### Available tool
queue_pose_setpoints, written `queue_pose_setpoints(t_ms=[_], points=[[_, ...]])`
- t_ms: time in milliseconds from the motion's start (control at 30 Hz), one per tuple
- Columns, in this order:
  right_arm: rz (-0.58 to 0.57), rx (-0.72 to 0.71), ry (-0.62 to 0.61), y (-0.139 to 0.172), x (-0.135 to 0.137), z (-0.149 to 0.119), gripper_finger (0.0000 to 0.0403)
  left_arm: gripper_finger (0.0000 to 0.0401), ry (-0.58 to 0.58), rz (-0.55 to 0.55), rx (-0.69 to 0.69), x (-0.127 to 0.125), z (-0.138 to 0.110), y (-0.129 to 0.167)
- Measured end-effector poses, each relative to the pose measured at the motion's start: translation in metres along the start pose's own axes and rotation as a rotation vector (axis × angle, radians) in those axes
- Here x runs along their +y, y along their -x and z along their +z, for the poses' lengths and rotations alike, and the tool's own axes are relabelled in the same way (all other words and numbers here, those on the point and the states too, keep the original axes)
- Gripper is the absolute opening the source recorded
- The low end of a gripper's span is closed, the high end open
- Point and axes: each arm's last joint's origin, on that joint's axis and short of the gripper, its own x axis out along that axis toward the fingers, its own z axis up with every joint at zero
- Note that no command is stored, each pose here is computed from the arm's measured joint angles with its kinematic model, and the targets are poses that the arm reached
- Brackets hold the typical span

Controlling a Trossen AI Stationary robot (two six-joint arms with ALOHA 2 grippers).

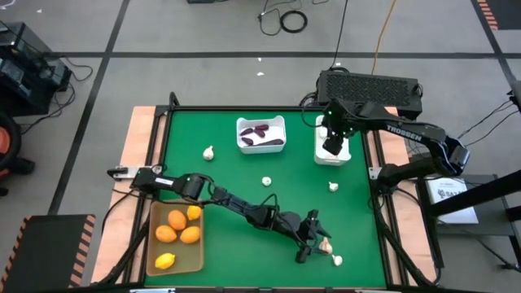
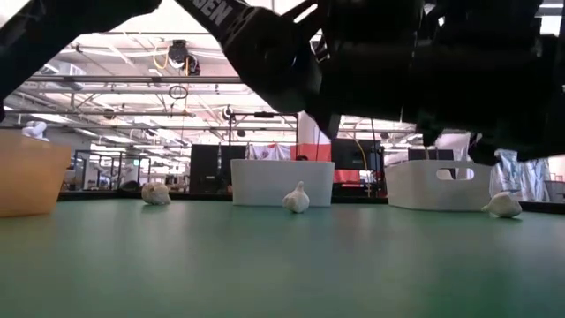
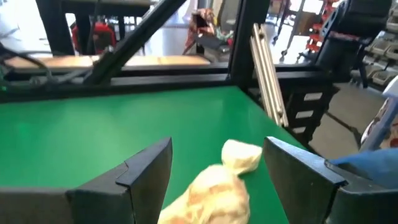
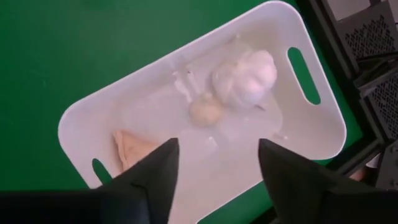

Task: Sort produce into baskets
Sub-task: Put the white garlic into the right white bin

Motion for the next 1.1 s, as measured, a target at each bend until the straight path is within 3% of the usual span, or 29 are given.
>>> queue_pose_setpoints(t_ms=[333, 867, 1100], points=[[0.002, 0.028, 0.005, 0.0, 0.0, -0.003, 0.0268, 0.0261, 0.002, -0.005, 0.009, -0.003, 0.0, 0.0], [0.001, 0.023, 0.006, 0.0, 0.0, -0.002, 0.0272, 0.0261, -0.021, 0.036, 0.046, 0.004, -0.019, -0.002], [0.001, 0.023, 0.01, 0.0, 0.0, -0.002, 0.0272, 0.0261, 0.033, -0.028, 0.032, 0.009, -0.031, -0.006]])
